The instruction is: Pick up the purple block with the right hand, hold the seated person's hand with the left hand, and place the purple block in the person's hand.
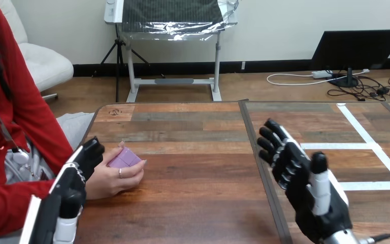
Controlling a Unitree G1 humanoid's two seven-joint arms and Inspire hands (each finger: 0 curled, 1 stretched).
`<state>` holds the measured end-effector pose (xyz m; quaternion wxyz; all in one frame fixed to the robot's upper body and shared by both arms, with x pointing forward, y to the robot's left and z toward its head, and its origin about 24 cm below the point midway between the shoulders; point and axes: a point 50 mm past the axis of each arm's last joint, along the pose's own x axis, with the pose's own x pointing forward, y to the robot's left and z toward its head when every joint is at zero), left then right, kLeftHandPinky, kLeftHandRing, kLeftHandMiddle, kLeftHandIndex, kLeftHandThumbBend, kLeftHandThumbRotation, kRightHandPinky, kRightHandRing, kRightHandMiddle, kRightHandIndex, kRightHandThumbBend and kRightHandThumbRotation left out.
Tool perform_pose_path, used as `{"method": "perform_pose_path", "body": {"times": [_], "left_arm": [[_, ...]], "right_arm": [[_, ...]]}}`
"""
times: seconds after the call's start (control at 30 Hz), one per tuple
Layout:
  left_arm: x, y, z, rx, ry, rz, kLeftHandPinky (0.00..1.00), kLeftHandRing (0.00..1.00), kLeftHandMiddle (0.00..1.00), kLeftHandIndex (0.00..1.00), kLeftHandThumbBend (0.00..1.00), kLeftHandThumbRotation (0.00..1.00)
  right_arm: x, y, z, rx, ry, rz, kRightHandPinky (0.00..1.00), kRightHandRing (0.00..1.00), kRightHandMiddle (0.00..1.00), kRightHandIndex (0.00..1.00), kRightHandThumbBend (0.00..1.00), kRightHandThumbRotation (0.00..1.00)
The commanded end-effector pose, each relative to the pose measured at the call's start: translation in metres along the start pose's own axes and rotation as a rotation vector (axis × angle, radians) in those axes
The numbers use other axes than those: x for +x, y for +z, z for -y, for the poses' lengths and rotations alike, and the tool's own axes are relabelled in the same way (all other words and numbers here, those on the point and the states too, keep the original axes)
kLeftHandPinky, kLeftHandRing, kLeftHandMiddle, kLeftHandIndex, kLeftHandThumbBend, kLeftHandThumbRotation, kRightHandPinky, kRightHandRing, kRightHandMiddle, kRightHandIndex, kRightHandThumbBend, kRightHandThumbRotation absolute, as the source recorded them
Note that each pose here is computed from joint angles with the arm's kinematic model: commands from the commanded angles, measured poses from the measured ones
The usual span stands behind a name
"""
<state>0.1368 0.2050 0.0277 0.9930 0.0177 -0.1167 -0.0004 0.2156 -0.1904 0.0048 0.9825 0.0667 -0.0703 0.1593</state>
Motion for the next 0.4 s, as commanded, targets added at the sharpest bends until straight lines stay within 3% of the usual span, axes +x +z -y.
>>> {"method": "perform_pose_path", "body": {"times": [0.0, 0.37], "left_arm": [[0.0131, 0.0198, 0.0059, -0.035, -0.002, 0.156, 0.94, 0.89, 0.88, 0.87, 0.86, 1.00], [0.0101, 0.0185, 0.0052, -0.106, -0.006, 0.146, 0.94, 0.90, 0.88, 0.88, 0.85, 0.98]], "right_arm": [[0.0145, 0.0305, -0.0056, -0.029, 0.013, 0.184, 1.00, 0.97, 0.96, 0.96, 1.00, 1.00], [0.0054, 0.0283, -0.0123, 0.011, 0.009, 0.177, 1.00, 0.98, 0.98, 0.96, 1.00, 1.00]]}}
